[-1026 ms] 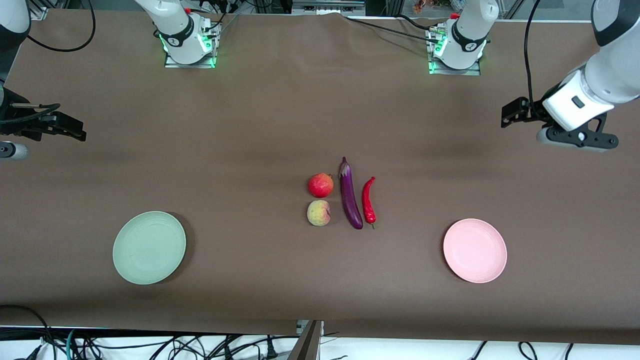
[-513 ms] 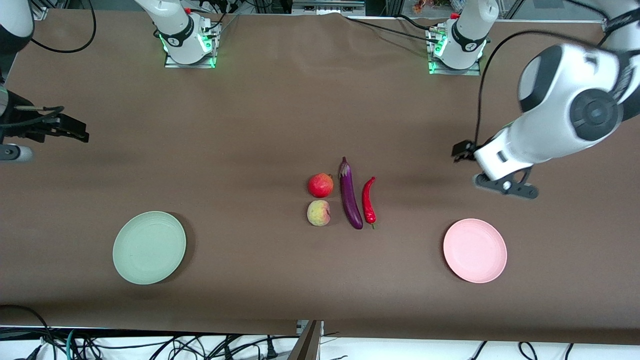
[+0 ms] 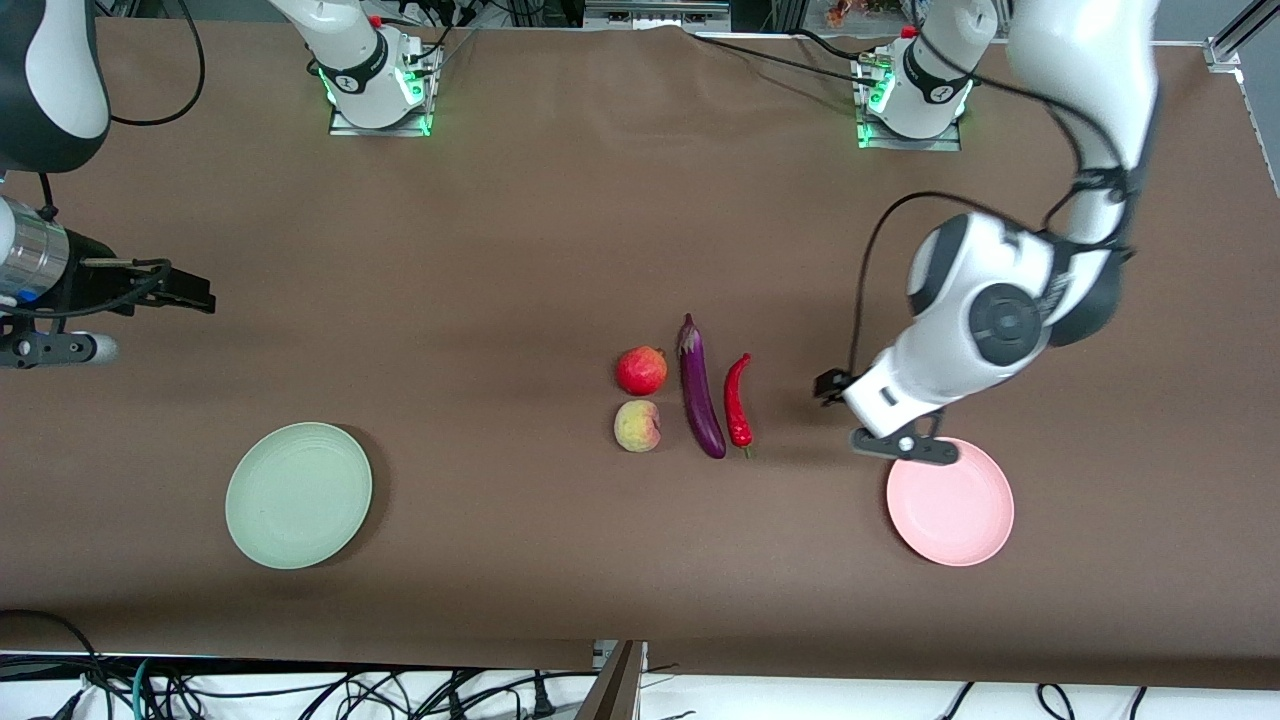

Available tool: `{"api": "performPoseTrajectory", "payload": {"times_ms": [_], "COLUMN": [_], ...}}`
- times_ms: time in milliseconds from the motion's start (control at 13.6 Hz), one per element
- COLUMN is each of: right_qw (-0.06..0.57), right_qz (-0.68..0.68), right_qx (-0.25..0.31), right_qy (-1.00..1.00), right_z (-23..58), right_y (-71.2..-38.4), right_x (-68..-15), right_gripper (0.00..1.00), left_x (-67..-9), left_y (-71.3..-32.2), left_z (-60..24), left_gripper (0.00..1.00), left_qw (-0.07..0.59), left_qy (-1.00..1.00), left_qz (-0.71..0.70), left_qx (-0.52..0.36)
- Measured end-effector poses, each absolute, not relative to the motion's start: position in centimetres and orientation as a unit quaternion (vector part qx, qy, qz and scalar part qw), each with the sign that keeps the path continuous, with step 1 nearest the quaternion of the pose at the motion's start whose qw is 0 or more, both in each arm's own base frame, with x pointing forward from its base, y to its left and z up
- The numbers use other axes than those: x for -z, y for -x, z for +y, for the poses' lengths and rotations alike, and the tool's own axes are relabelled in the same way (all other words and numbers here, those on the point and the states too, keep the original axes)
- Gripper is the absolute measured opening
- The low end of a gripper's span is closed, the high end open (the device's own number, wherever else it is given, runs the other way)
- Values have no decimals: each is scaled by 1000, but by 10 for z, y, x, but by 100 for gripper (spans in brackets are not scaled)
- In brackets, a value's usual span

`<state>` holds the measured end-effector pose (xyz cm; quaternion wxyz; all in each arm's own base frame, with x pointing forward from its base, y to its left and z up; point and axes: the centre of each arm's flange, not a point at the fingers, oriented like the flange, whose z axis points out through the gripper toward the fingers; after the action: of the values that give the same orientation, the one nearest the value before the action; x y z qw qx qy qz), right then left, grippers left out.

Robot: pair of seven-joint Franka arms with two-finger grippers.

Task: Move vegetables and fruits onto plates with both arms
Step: 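Reach the left gripper to the chili while the right gripper reaches the apple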

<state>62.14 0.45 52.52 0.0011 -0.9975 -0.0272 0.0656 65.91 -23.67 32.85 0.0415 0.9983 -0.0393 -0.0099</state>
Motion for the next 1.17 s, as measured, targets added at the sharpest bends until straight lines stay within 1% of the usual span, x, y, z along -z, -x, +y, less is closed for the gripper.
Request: {"api": "performPoseTrajectory", "payload": {"times_ms": [147,293,366,440,513,586,659,806,953,1172], "right_qw": [2,3,3,6,17,37,57,73,76,77], "right_qz": [-44,-65,-77,-90,-96,-87,-66,-36,-26,-11], "right_qx": [-72,-76,-74,-71,-70,-70,-73,-77,-68,-54], "right_qy": [996,995,994,993,993,993,994,994,994,995], "right_z": [24,52,68,87,104,119,131,152,195,272], "right_y": [-628,-637,-641,-644,-646,-649,-652,-657,-658,-644], "right_x": [-508,-485,-475,-465,-455,-444,-431,-403,-379,-349], "right_gripper": [100,100,100,100,100,100,100,100,100,100], "left_x": [-307,-281,-267,-254,-244,-234,-226,-218,-205,-177], "left_y": [-655,-651,-649,-646,-644,-641,-639,-634,-630,-625], "left_z": [-272,-290,-295,-301,-308,-313,-317,-325,-332,-338], "left_gripper": [100,96,88,88,81,81,77,74,73,73], "left_qw": [49,51,49,50,50,50,50,48,50,53], "left_qy": [-999,-999,-999,-999,-999,-999,-999,-998,-998,-998], "left_qz": [-14,-7,-9,-12,-16,-18,-20,-26,-30,-33], "left_qx": [-5,-5,0,1,1,2,4,8,6,1]}}
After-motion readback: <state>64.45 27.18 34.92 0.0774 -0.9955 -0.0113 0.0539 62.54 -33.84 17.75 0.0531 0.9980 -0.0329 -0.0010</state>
